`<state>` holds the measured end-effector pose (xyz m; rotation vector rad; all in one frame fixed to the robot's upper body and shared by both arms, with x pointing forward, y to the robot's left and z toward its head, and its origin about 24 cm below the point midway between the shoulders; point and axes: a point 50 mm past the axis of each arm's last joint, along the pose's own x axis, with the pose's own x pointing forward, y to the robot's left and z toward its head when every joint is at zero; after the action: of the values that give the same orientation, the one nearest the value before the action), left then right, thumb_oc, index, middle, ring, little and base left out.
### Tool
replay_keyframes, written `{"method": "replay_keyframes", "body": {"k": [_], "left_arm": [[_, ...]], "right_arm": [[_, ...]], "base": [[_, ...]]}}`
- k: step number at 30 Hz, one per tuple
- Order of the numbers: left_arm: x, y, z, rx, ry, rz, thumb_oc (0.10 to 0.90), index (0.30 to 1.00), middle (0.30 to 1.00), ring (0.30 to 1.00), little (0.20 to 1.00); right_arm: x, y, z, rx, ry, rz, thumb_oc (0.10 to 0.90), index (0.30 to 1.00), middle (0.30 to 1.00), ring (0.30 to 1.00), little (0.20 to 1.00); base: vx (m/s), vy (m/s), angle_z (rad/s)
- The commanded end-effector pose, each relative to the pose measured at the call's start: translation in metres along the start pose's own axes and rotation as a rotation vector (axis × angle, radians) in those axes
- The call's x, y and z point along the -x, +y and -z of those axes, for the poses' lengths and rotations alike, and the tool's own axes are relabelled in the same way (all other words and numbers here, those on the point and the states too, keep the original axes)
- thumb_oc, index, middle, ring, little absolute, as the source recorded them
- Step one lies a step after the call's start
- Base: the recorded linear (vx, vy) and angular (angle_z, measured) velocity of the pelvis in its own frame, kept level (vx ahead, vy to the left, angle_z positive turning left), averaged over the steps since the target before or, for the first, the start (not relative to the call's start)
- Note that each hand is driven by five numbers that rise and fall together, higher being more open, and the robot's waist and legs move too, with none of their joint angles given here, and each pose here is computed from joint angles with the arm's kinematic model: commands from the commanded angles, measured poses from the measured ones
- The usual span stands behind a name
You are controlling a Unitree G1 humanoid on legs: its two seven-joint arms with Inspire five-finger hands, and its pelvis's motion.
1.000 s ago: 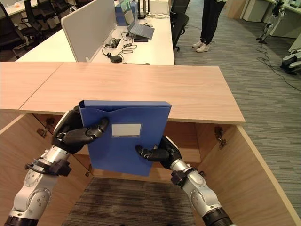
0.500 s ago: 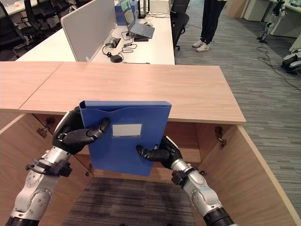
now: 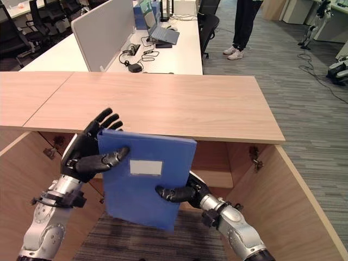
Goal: Put the empty folder in the office cabinet
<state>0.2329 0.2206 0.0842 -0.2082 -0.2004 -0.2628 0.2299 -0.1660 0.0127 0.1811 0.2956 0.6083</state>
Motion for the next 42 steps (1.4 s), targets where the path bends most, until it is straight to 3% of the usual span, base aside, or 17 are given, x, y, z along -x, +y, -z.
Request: {"method": "replay_keyframes", "body": {"k": [1, 5, 8, 13, 15, 21, 28, 33, 42], "left_arm": [[-0.011, 0.015, -0.035, -0.125, -0.173, -0.024, 0.8, 0.9, 0.9, 0.9, 0.9], [0.018, 0.047, -0.005, -0.143, -0.013, -0.169, 0.8, 0.9, 0.9, 0.9, 0.9], [0.044, 0.053, 0.021, -0.023, 0.107, -0.172, 0.8, 0.9, 0.9, 0.9, 0.9], [0.079, 0.061, 0.045, -0.009, 0.303, -0.161, 0.8, 0.9, 0.9, 0.9, 0.9], [0.107, 0.067, 0.066, 0.031, 0.442, -0.198, 0.8, 0.9, 0.9, 0.9, 0.9], [0.122, 0.07, 0.089, 0.033, 0.549, -0.271, 0.8, 0.9, 0.9, 0.9, 0.9], [0.137, 0.058, 0.137, -0.032, 0.761, -0.399, 0.8, 0.9, 0.9, 0.9, 0.9], [0.143, 0.045, 0.16, -0.018, 0.846, -0.477, 0.8, 0.9, 0.9, 0.9, 0.9], [0.146, 0.024, 0.178, -0.084, 0.963, -0.369, 0.8, 0.9, 0.9, 0.9, 0.9]], "right_arm": [[-0.009, 0.011, -0.058, 0.11, -0.262, -0.109, 0.4, 0.3, 0.3, 0.3, 0.3], [0.011, -0.01, -0.053, 0.208, -0.194, -0.024, 0.4, 0.3, 0.3, 0.3, 0.3], [0.027, -0.022, -0.037, 0.204, -0.13, 0.04, 0.4, 0.3, 0.3, 0.3, 0.3], [0.045, -0.038, -0.01, 0.196, -0.026, 0.139, 0.4, 0.3, 0.3, 0.3, 0.3], [0.055, -0.048, 0.018, 0.096, 0.031, 0.233, 0.4, 0.3, 0.3, 0.3, 0.3], [0.047, -0.043, 0.034, -0.09, -0.032, 0.296, 0.4, 0.3, 0.3, 0.3, 0.3], [0.012, -0.017, 0.044, -0.52, -0.258, 0.359, 0.4, 0.3, 0.3, 0.3, 0.3], [-0.003, -0.015, 0.027, -0.754, -0.473, 0.427, 0.4, 0.3, 0.3, 0.3, 0.3], [0.006, -0.074, -0.019, -0.929, -0.874, 0.753, 0.4, 0.3, 0.3, 0.3, 0.3]], "base": [[0.0, 0.0, 0.0], [0.0, 0.0, 0.0], [0.0, 0.0, 0.0], [0.0, 0.0, 0.0], [0.0, 0.0, 0.0], [0.0, 0.0, 0.0], [0.01, -0.002, 0.01], [0.0, -0.023, 0.11], [-0.04, -0.021, 0.07]]}}
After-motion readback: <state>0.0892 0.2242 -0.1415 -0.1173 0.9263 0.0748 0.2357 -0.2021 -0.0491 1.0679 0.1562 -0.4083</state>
